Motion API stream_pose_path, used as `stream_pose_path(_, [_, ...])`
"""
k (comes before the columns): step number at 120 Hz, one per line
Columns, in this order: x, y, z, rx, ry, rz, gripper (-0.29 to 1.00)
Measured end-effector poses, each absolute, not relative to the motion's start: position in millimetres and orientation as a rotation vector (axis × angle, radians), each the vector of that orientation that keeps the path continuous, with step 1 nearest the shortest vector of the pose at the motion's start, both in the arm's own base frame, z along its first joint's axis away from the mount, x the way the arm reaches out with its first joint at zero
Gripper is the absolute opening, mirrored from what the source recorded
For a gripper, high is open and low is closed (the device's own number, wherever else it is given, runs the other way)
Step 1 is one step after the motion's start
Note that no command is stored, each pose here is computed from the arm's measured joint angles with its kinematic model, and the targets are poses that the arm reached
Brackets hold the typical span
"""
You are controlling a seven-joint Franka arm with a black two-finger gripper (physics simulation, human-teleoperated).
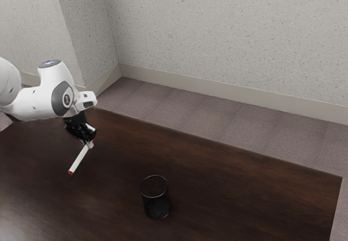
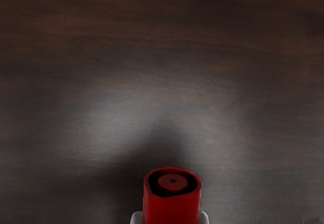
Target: Put the marker into the pen holder.
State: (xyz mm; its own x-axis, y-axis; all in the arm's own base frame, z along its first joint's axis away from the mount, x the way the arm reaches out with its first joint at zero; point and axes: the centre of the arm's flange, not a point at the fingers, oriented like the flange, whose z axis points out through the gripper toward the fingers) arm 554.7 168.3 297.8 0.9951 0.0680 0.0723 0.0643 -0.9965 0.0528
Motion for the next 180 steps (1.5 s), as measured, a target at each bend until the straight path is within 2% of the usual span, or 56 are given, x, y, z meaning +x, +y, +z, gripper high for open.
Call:
stream_pose_path(25, [563.6, 72.5, 398.7, 3.031, -0.224, 0.276, -0.08])
stream_pose_path(43, [554.1, 1.8, 438.0, 2.967, -0.465, 0.295, -0.08])
stream_pose_path(71, [537.3, -101.7, 451.1, 2.860, -0.791, 0.259, -0.08])
stream_pose_path(86, [529.3, -141.7, 441.5, 2.810, -0.891, 0.217, -0.08])
stream_pose_path(136, [503.2, -197.3, 390.7, 2.727, -1.019, 0.037, -0.08])
stream_pose_path(142, [503.0, -192.4, 390.4, 2.727, -1.014, 0.023, -0.03])
stream_pose_path(166, [511.6, -157.7, 393.6, 2.729, -0.956, -0.013, 0.38])
stream_pose_path(172, [523.5, -149.2, 417.0, 2.743, -0.982, 0.010, 0.45])
stream_pose_path(180, [546.4, -137.6, 478.6, 2.786, -1.064, 0.078, 0.52])
